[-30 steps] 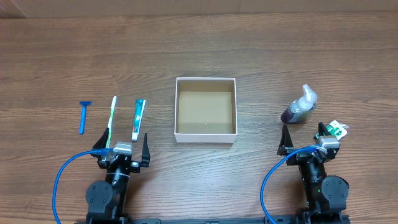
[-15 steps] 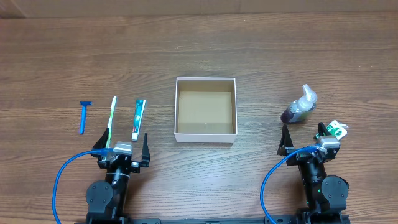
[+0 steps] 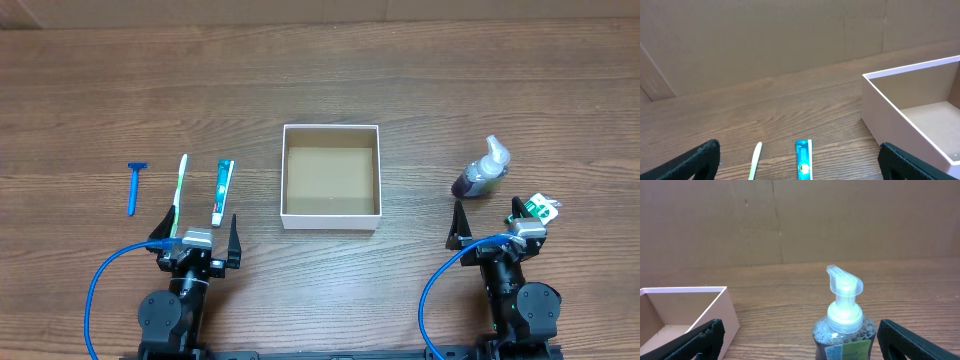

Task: Pack container

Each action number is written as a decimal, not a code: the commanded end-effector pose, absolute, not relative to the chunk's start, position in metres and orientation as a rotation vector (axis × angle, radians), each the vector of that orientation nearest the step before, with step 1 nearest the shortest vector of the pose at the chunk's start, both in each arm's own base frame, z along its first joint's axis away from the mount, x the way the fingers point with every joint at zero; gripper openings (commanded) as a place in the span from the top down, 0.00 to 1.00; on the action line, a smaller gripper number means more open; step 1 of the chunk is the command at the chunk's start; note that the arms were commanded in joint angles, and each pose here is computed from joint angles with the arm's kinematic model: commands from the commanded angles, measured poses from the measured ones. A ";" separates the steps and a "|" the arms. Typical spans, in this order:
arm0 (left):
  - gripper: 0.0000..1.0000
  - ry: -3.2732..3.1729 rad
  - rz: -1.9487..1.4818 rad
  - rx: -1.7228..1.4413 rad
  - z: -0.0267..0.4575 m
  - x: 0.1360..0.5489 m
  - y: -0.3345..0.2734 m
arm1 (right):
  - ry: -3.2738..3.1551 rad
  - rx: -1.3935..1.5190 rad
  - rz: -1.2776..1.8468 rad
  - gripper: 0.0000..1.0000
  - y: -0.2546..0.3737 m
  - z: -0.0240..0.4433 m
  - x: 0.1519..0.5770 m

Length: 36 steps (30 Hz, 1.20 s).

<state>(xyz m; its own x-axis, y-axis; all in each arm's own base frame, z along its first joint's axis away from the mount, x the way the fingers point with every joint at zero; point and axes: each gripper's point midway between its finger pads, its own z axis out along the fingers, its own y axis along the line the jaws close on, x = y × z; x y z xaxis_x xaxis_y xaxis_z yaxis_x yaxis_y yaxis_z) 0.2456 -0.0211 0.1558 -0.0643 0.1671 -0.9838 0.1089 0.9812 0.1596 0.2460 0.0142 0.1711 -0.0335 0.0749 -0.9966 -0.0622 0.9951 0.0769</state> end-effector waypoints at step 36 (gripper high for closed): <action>0.00 1.630 0.022 0.219 0.157 0.245 -0.025 | 1.595 -0.004 0.120 0.00 0.017 0.170 0.246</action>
<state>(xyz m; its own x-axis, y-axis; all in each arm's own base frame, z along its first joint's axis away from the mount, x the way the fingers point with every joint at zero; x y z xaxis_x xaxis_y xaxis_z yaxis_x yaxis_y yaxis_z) 0.2456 -0.0212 0.1559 -0.0639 0.1671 -0.9839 0.1093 0.9811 0.1595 0.2460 0.0142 0.1718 -0.0309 0.0750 -0.9967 -0.0628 0.9951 0.0768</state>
